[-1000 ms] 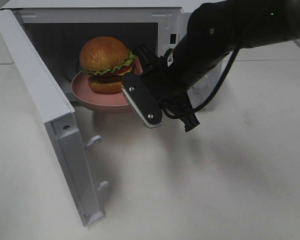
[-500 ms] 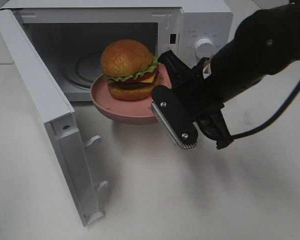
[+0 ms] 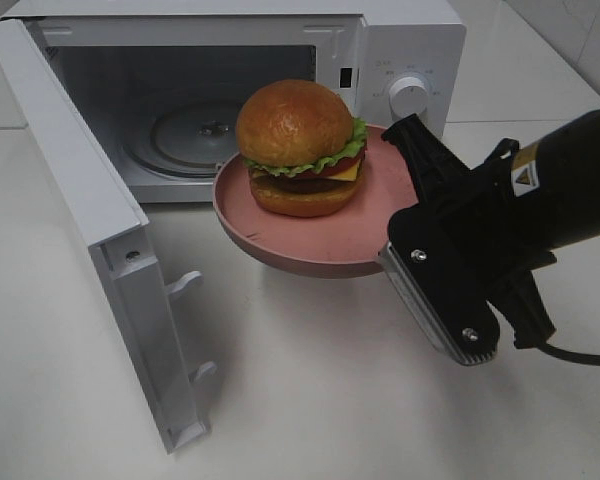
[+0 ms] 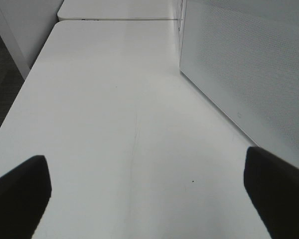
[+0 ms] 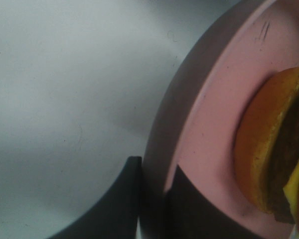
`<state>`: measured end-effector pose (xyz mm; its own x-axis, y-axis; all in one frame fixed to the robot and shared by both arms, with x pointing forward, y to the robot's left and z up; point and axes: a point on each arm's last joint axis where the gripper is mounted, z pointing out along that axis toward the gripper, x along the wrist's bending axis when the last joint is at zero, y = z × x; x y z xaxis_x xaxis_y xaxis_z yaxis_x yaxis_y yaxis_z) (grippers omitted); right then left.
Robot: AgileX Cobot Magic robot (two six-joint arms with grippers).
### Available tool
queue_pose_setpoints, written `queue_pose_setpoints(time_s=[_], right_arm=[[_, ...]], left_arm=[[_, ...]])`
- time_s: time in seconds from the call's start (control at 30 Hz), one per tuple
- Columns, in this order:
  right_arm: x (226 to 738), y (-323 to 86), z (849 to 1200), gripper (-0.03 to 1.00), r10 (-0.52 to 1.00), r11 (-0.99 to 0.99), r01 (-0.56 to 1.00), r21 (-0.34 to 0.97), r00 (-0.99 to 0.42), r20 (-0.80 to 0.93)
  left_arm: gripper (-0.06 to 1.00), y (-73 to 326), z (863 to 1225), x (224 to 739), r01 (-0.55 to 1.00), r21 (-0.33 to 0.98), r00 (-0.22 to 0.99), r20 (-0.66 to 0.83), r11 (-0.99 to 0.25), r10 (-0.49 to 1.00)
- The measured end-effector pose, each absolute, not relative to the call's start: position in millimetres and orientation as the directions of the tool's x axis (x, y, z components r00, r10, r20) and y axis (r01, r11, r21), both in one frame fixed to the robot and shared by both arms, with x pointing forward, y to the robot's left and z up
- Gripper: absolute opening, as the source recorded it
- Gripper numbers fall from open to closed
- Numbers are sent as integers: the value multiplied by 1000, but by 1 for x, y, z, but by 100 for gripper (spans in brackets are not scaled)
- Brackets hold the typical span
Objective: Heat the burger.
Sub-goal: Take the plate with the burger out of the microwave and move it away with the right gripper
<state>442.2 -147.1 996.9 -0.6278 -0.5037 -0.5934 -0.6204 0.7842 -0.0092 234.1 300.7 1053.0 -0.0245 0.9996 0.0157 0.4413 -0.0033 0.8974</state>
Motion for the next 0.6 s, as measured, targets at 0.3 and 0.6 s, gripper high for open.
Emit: queue_pose_setpoints(time_s=[0.3, 0.6], right_arm=[[410, -171, 1005, 10, -453, 801, -599, 10, -617, -644], [388, -188, 1007, 10, -402, 821, -570, 31, -615, -678]], left_arm=[[99, 301, 1053, 234, 441, 897, -25, 16, -3, 1000], [99, 301, 1053, 234, 441, 897, -25, 16, -3, 1000]])
